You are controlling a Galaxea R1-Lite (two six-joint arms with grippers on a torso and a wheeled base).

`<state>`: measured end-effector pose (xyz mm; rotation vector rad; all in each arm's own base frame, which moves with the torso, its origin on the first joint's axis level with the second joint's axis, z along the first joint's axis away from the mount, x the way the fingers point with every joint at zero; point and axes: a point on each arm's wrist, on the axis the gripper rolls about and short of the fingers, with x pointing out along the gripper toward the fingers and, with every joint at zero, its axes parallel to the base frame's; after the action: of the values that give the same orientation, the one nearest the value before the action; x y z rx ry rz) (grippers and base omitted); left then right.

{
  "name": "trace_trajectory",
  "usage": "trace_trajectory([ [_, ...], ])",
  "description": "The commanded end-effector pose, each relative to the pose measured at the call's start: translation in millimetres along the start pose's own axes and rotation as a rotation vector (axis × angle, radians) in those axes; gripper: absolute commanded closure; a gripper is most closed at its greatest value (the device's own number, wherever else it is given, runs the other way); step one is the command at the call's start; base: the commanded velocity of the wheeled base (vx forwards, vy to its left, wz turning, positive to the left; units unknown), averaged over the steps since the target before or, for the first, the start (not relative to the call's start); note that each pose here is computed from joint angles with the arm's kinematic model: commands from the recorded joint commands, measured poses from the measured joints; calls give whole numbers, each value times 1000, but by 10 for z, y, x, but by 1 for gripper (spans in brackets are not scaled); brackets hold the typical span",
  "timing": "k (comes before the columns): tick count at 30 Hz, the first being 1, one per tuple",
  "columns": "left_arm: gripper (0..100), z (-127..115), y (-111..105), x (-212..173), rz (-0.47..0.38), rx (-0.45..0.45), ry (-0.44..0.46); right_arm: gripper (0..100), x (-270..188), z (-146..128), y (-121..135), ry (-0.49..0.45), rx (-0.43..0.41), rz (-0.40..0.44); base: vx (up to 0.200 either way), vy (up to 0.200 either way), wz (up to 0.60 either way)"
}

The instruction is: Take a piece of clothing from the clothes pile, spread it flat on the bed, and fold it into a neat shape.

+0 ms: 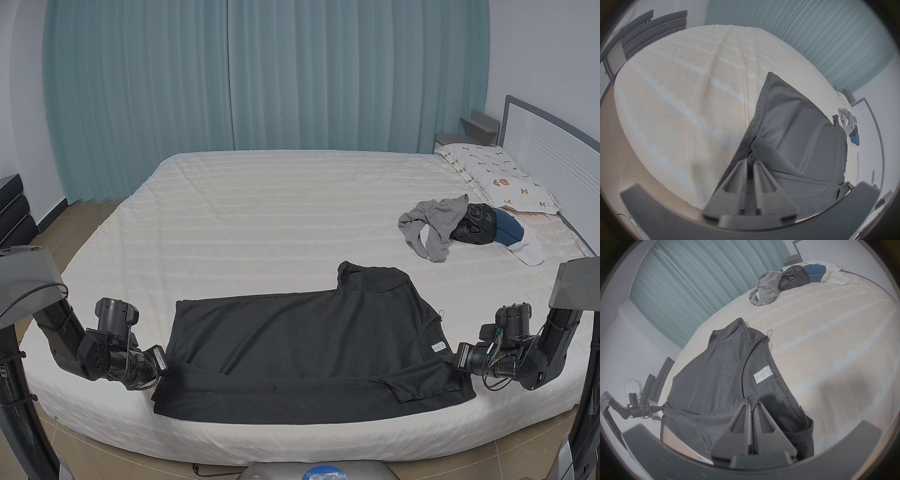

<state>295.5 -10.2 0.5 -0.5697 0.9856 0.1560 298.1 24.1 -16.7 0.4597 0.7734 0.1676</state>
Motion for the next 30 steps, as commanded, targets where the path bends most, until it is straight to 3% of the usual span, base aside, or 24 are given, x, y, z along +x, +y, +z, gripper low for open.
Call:
trace_trajectory([
  [1,0,-22,20,53,10,-2,16,100,9,-23,-9,10,2,-3,0,0,0],
  [2,0,-22,20,53,9,-4,17,100,14,-30,-9,11,1,-2,0,0,0],
  [3,0,-22,20,53,9,-4,17,0,18,-42,-5,12,-1,0,0,0,0],
  [8,0,-11,12,26,-3,-26,14,0,-17,-4,29,-6,10,14,0,0,0],
  [18,0,72,-7,-253,-85,-89,-86,0,-458,127,230,-94,140,85,0,0,0],
  [30,0,86,-22,-255,-110,-142,-108,0,-623,-62,266,-67,253,185,33,0,0],
])
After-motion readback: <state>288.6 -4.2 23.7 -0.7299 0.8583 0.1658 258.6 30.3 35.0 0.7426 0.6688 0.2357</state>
